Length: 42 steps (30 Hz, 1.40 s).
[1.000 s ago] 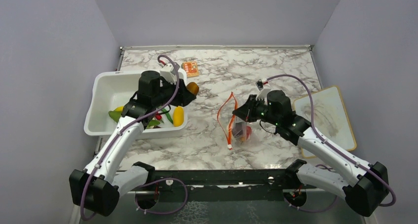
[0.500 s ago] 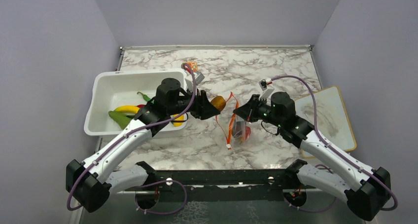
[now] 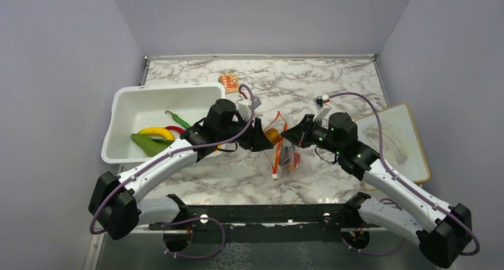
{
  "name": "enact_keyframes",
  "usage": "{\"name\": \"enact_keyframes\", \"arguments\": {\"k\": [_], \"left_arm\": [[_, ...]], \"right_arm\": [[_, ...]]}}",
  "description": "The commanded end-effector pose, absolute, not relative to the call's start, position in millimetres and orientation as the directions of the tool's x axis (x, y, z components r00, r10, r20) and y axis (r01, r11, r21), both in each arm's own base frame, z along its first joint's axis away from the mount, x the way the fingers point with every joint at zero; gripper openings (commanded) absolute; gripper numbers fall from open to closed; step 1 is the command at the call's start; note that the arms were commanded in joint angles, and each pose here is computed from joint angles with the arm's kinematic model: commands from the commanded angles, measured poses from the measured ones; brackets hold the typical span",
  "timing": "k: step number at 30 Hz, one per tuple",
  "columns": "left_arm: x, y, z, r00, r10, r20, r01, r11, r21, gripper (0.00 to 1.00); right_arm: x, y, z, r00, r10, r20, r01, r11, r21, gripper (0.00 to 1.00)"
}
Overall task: Place the food in the zip-top bag and seal the zipper
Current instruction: Place the fake vegetable in the zipper food storage bag.
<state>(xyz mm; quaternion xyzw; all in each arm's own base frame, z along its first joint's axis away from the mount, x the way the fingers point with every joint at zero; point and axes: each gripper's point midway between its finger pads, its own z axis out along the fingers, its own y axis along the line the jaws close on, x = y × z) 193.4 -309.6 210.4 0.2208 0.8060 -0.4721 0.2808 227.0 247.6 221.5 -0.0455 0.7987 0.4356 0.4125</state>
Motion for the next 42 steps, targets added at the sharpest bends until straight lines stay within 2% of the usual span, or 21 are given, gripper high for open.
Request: {"name": "enact_keyframes", "arguments": {"k": [1,12,18,30,42], "left_arm": [[198.8,-313.3,204.7,-0.743,0.079,-0.664,0.614,0.475,-0.63,0.37],[205.0,-311.6,189.6,-0.753,0.145,-0.642,0.608,0.528,-0.593,0.41],[207.2,-312.9,190.3,-0.758,0.167,-0.63,0.605,0.54,-0.585,0.47],[207.7,-303.7,192.6,-0.726,0.158,-0.67,0.624,0.562,-0.543,0.62],[213.7,-306.2,214.0,-0.679,0.146,-0.72,0.662,0.545,-0.514,0.64]], "right_arm": [[223.1,251.7,235.7,-0.632,0.299,-0.715,-0.479,0.574,0.664,0.01],[224.9,253.3,234.0,-0.64,0.335,-0.691,-0.457,0.557,0.693,0.01],[222.0,252.5,229.5,-0.643,0.346,-0.683,-0.455,0.545,0.704,0.01],[224.9,252.9,232.9,-0.641,0.347,-0.685,-0.451,0.552,0.701,0.01],[227.5,255.3,225.6,-0.651,0.344,-0.676,-0.44,0.555,0.706,0.01]]}}
